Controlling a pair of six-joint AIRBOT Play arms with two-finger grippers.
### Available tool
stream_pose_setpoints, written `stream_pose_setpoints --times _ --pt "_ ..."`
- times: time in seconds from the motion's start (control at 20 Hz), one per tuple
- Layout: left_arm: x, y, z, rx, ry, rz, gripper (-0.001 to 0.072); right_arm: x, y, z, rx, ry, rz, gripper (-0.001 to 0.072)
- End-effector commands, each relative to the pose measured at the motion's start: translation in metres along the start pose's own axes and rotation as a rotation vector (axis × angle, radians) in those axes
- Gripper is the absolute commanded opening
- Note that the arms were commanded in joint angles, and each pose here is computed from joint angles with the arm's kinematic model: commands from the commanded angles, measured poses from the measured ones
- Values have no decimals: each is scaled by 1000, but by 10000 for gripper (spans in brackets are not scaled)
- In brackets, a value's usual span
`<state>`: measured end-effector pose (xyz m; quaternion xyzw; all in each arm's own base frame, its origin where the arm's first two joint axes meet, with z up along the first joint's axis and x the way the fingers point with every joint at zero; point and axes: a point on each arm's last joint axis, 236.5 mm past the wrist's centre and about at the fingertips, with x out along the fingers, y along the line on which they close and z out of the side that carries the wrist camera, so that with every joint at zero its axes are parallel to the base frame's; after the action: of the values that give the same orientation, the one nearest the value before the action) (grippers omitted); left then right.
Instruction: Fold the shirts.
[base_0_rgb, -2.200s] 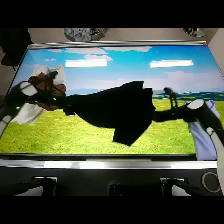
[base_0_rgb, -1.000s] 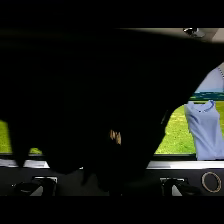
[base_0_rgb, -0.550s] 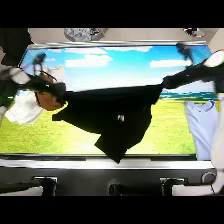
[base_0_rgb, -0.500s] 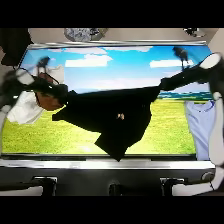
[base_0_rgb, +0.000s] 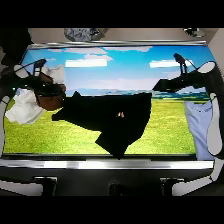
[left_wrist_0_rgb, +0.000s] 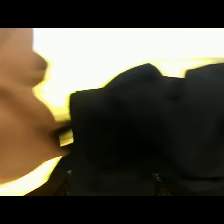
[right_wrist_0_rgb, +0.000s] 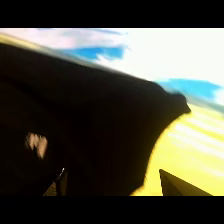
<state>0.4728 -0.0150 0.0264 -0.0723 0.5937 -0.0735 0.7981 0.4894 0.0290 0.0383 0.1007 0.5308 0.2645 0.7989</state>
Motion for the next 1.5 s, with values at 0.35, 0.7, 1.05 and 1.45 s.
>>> stream_pose_setpoints --times 0.35,0.7,1.05,1.45 --pt "70 70 -130 -194 315 10 444 23 1 -123 -31 452 -24 617" --pt "79 52 -109 -223 228 -64 151 53 18 -148 -43 519 -1 635" --pt "65 50 -102 -185 188 -62 27 94 48 -161 81 417 162 636" --pt "41 34 -89 -188 127 -103 27 120 83 -207 21 571 167 584"
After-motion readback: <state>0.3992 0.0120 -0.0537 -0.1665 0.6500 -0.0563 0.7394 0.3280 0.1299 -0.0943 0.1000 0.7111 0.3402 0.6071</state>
